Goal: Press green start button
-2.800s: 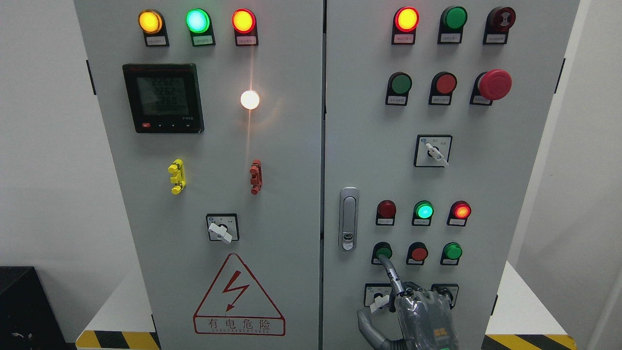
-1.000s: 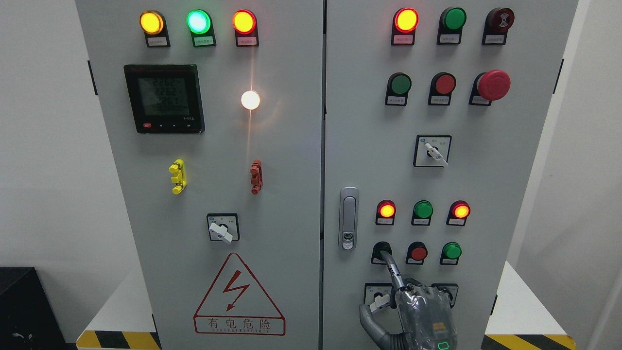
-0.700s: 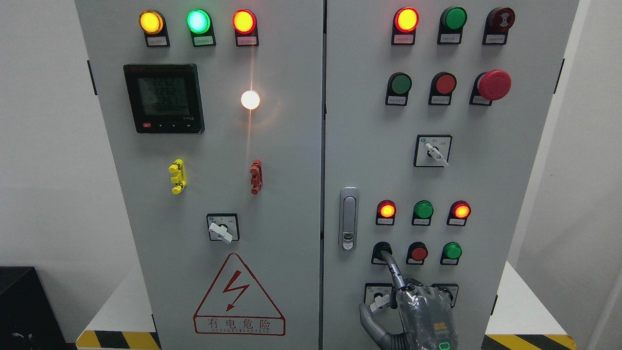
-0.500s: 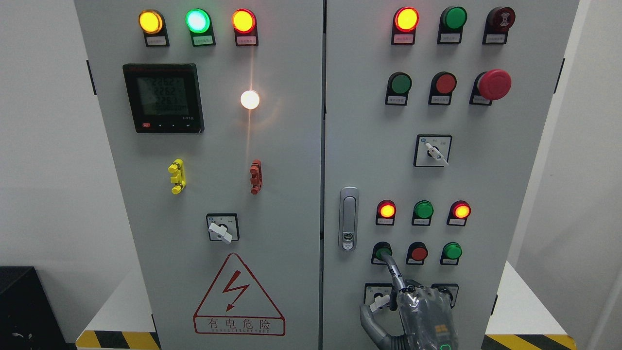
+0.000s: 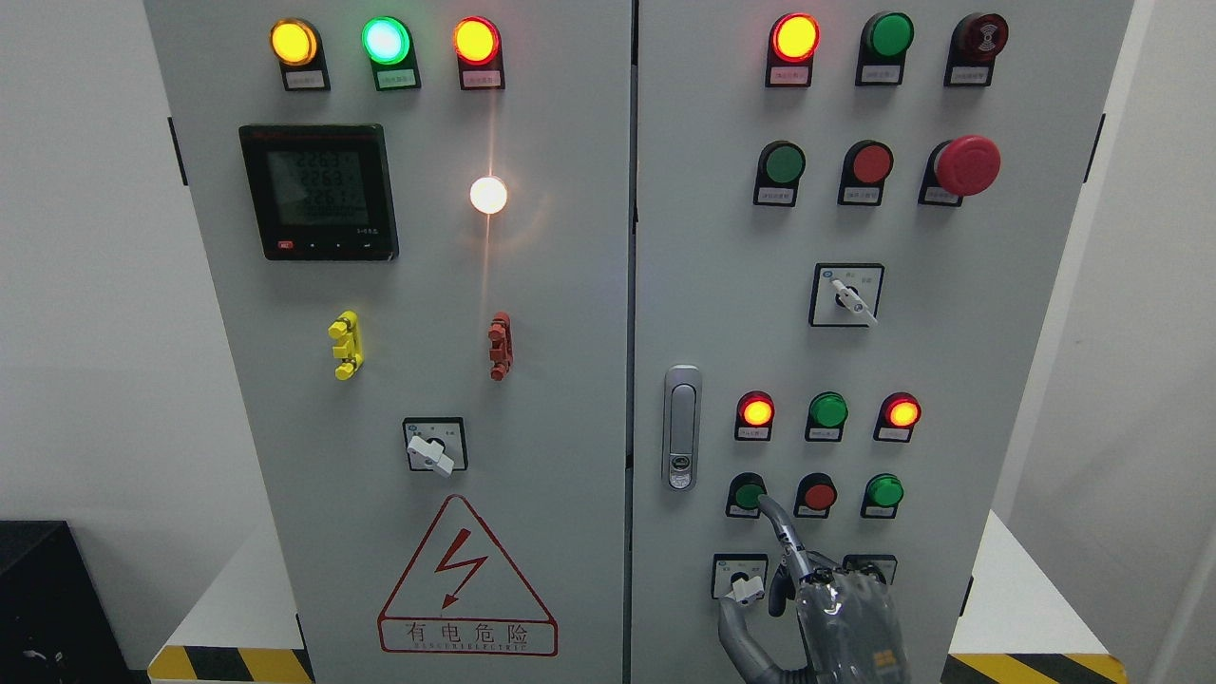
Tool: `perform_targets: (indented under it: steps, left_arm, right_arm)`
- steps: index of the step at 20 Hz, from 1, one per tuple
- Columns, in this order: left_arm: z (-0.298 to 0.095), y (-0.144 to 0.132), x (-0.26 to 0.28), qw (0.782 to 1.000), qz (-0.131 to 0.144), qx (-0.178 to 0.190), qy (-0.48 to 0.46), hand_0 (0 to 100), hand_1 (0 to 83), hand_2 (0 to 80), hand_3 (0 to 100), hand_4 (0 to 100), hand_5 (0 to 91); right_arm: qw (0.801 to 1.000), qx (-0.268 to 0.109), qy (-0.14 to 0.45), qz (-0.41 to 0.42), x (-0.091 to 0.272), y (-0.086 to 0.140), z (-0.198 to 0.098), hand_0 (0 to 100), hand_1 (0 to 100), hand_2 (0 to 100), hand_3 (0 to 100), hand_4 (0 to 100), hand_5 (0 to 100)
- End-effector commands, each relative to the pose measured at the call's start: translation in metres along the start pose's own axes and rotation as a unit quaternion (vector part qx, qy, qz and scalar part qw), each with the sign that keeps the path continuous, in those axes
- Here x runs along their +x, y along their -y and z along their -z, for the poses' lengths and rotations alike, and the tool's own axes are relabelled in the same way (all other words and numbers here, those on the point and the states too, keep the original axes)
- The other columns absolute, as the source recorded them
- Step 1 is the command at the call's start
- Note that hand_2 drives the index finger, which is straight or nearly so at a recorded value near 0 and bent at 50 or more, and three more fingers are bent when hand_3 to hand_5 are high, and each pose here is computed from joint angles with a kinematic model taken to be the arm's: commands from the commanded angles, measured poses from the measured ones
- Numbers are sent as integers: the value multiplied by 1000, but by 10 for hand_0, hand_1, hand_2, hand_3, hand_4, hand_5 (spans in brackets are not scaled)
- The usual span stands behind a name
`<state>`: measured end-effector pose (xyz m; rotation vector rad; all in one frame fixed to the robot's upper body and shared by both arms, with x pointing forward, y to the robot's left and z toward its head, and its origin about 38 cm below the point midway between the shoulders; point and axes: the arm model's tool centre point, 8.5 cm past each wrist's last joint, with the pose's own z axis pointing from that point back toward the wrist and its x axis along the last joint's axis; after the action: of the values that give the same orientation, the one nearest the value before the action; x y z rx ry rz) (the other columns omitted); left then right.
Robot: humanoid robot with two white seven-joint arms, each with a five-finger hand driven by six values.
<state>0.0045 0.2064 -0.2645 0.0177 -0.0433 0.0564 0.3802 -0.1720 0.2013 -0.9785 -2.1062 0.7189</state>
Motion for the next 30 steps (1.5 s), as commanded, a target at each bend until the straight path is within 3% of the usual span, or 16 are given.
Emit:
perform_targets:
  steps: [1,8,10,12,16,18,20,21,25,30]
  left_arm:
    - [1,2,24,1000,0,-2,25,120,556,0,0,0,0]
    - [1,2,24,1000,0,-2,25,120,556,0,0,0,0]
    - [1,1,24,1000,0,-1,25,120,556,0,0,0,0]
    - [1,2,24,1000,0,-2,25,120,556,0,0,0,0]
    - [1,2,24,1000,0,-2,25,120,556,0,0,0,0]
    - [1,2,24,1000,0,-2,25,120,556,0,0,0,0]
    - [1,2,24,1000,0,-2,25,120,556,0,0,0,0]
    - [1,2,24,1000,0,-2,25,120,556,0,0,0,0]
    - [1,2,24,1000,0,-2,25,120,556,0,0,0,0]
    - [1,2,24,1000,0,-2,25,120,556,0,0,0,0]
  right_arm:
    - [998,-28,-6,51,4,20,-14,575,399,39,827,776,839]
    - [986,-63,-29,155,4,33,-33,565,369,18,697,682,726]
    - [979,-53,-36,195,5,32,-41,551,353,12,660,657,694]
    - [971,-58,-44,228,4,33,-45,522,324,0,541,559,588]
    - [967,-61,-48,244,3,33,-51,430,263,0,417,450,473]
    - [955,-64,-50,285,5,33,-53,309,225,0,354,396,424]
    - [939,-50,-47,336,12,32,-54,52,231,0,288,318,336]
    - [933,-40,-49,353,14,30,-57,8,234,0,274,296,308]
    - [923,-23,-46,381,17,29,-58,0,134,0,142,138,107]
    - [911,-19,-55,408,17,33,-56,0,60,0,70,47,0]
